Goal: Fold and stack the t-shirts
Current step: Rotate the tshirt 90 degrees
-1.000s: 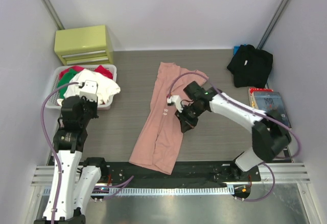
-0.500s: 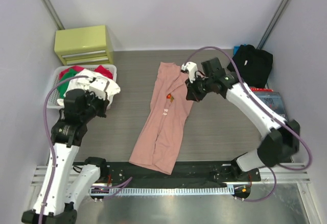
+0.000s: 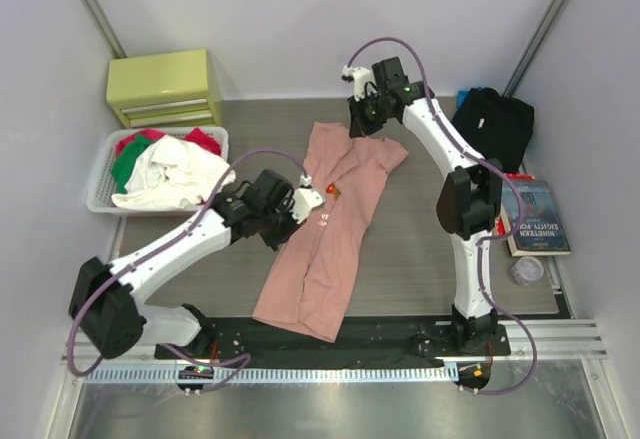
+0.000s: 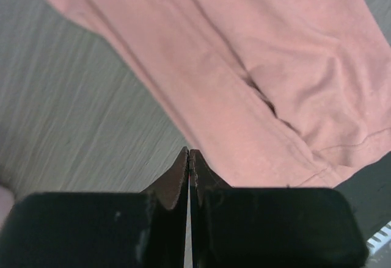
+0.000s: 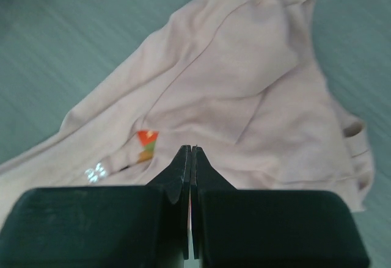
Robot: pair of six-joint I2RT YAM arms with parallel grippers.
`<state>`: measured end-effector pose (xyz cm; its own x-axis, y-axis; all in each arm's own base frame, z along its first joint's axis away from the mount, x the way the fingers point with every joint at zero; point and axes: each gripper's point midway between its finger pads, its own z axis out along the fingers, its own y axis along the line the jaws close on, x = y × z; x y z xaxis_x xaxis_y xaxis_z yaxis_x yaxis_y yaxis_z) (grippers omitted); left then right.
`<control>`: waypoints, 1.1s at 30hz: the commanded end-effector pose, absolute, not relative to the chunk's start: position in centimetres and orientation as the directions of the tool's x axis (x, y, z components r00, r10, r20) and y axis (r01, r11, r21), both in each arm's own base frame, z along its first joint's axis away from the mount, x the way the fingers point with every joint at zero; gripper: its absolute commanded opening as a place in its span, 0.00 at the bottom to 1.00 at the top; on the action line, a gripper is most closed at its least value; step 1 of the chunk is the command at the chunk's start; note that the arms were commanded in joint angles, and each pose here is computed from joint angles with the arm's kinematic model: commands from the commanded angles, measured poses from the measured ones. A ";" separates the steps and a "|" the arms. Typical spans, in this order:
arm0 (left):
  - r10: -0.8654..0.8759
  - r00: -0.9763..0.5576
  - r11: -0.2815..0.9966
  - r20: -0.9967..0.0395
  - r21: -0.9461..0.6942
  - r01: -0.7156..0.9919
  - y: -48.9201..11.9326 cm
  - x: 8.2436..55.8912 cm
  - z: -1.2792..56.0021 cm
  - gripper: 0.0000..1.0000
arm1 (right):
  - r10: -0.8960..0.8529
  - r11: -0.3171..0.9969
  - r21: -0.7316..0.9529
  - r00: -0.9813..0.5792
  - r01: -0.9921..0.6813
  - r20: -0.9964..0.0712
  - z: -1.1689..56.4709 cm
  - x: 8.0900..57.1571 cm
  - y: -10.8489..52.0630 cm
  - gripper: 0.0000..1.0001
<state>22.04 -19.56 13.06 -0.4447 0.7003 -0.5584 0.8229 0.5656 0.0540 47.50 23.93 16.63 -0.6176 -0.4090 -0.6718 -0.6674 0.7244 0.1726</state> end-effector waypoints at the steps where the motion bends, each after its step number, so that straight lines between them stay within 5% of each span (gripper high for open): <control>1: 0.684 -0.412 0.502 -0.602 -0.020 0.864 -24.3 22.9 13.4 0.00 | -0.385 0.762 0.181 -0.660 -0.622 -0.645 15.5 49.7 23.3 0.01; 8: 0.753 -0.344 0.397 -0.561 -0.028 0.917 -28.3 21.4 10.0 0.00 | -0.359 0.793 0.229 -0.737 -0.565 -0.573 10.2 50.9 22.5 0.01; 33: 0.790 -0.430 0.371 -0.437 -0.218 0.903 -31.7 20.0 2.2 0.00 | -0.363 0.788 0.326 -0.821 -0.523 -0.440 3.3 49.1 21.8 0.01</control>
